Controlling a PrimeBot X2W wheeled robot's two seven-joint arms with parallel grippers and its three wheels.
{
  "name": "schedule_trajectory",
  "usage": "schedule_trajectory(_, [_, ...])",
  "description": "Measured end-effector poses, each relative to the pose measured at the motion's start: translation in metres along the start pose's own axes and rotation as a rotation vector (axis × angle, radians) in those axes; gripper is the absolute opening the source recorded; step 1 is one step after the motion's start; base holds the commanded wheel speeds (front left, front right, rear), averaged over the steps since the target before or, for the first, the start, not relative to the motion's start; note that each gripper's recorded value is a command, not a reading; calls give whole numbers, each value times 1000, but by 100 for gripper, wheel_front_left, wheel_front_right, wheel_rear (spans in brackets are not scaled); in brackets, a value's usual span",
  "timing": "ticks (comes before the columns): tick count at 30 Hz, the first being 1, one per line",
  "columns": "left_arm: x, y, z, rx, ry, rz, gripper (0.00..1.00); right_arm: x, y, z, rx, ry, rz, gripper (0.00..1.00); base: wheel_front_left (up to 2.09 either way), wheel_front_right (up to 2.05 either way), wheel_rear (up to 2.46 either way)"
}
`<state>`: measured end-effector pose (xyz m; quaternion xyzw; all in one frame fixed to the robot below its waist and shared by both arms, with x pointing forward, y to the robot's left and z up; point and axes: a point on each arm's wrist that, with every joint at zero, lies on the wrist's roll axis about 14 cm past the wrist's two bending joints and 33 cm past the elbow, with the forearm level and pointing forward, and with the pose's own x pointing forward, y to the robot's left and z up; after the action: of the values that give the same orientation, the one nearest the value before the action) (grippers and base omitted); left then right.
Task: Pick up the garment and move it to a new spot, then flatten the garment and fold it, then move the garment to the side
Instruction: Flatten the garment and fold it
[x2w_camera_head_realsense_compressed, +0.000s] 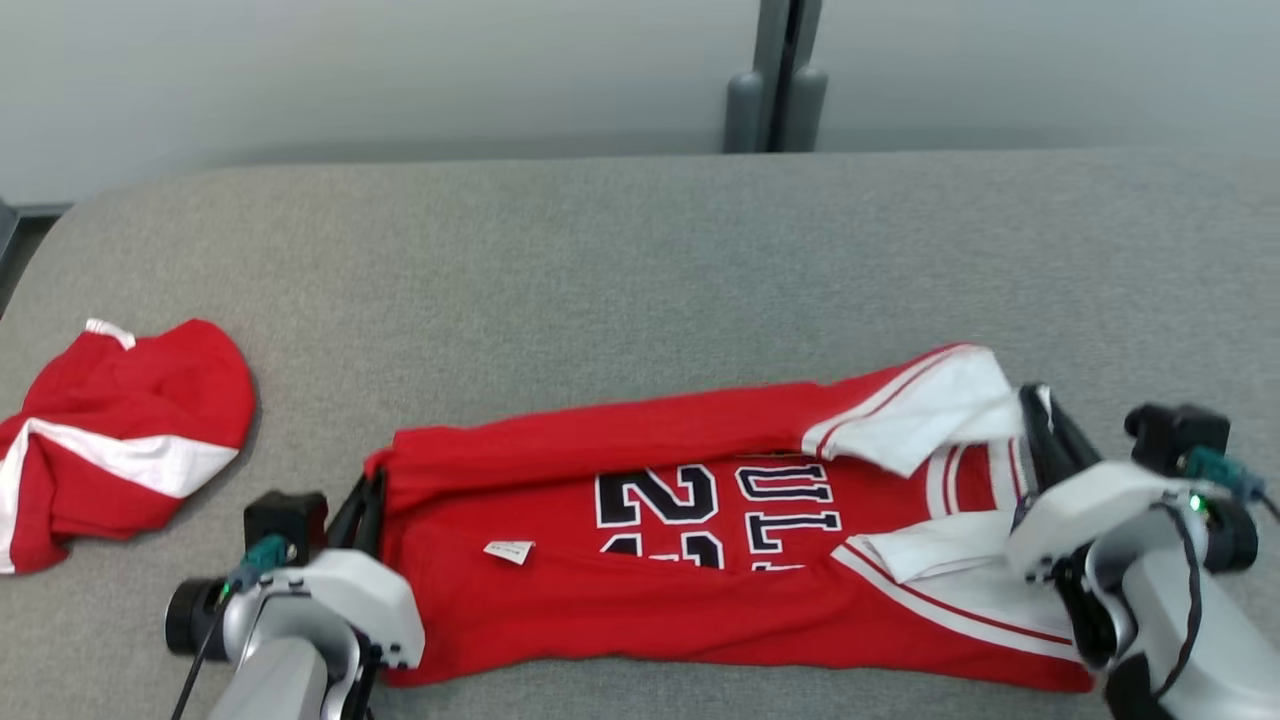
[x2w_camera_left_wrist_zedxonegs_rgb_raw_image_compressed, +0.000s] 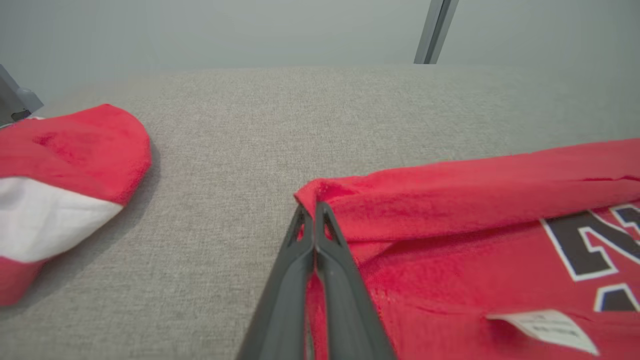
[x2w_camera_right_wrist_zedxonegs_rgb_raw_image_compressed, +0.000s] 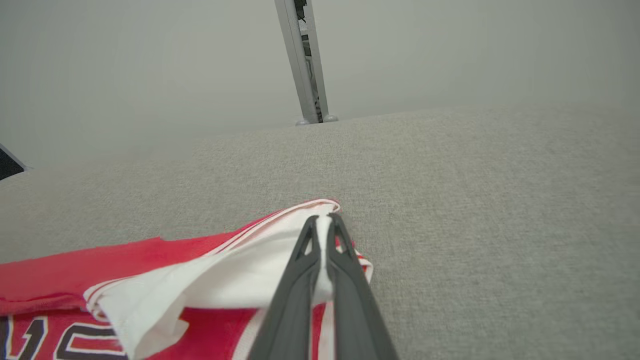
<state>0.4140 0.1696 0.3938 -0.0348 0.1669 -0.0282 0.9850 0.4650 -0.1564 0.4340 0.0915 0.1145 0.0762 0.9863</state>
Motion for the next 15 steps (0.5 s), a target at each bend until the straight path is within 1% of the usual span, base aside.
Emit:
schedule_trajectory(1, [0,0,0,0,0,0,0,0,0,0,0,0,0,0,0,0,0])
schedule_trajectory(7, [-18,-7,-15,-9,22,-17,0,-37,-7,-23,43,37,-42,0,0,0,0])
schedule_trajectory(15, [-36,-7,-28,-25,40,-7,0,-58,-8,-41,76,73,-71,0,0,0,0])
